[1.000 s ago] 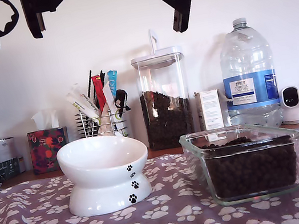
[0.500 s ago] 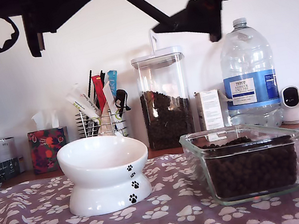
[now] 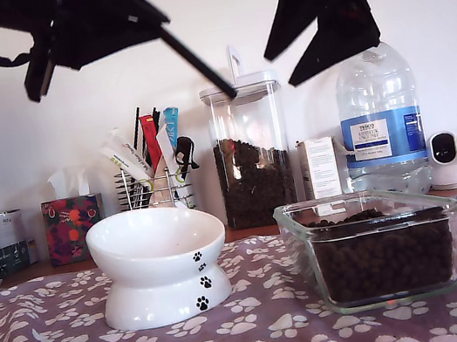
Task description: Measure one spoon of cat food and pour it into the food bowl
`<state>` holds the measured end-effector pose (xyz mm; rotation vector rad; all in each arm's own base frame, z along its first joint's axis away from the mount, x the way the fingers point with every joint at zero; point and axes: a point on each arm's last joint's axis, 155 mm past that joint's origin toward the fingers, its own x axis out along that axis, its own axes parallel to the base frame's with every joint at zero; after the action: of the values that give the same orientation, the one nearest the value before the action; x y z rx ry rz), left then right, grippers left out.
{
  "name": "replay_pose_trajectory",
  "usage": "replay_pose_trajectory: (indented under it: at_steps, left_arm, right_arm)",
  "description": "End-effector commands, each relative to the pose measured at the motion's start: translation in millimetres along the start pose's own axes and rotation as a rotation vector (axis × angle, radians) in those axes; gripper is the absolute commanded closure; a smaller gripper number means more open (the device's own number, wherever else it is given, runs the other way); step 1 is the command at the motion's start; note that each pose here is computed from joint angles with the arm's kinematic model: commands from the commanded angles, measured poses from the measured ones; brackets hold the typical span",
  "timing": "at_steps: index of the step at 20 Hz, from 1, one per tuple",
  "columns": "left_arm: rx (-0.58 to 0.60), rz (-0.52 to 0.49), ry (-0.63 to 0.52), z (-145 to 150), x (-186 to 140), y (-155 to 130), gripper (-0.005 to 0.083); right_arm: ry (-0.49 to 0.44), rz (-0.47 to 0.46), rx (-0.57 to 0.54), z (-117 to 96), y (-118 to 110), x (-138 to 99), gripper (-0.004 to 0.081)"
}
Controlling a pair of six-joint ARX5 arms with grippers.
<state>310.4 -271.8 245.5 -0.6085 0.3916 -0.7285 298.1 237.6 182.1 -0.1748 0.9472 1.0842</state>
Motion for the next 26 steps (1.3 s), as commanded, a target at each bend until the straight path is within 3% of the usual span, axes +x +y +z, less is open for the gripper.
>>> replay_pose_trajectory:
  at_steps: [1,5,10,15,18,22,26]
  left_arm:
    - [-0.067,0.066,0.032,1.1,8.0,14.7,0.0795]
    - [-0.242,0.16,0.111,-0.1,30.4,36.0,0.0795]
    - [-0.385,0.191,0.222,-13.7,50.6,42.3,0.0795]
    - [-0.484,0.194,0.25,-9.1,51.4,47.8,0.0795]
    - [-0.519,0.176,0.256,-3.5,49.3,50.0,0.0795]
    - [-0.555,0.118,0.282,0.5,47.6,43.0,0.0795]
    - [-0.585,0.063,0.306,3.0,46.4,33.5,0.0795]
  right_arm:
    - [0.108,-0.26,-0.047,-13.8,-26.7,-3.7,0.0374]
    - [0.158,-0.458,-0.157,-5.7,-25.4,5.1,0.0377]
    - [0.032,-0.565,-0.234,34.7,-18.2,9.6,0.0389]
    - [-0.046,-0.557,-0.317,58.5,-12.4,10.6,0.039]
    - [-0.075,-0.471,-0.367,64.5,2.9,18.0,0.039]
    - [-0.069,-0.395,-0.43,63.0,15.7,24.6,0.04]
    - [-0.039,-0.386,-0.476,57.3,16.6,25.8,0.04]
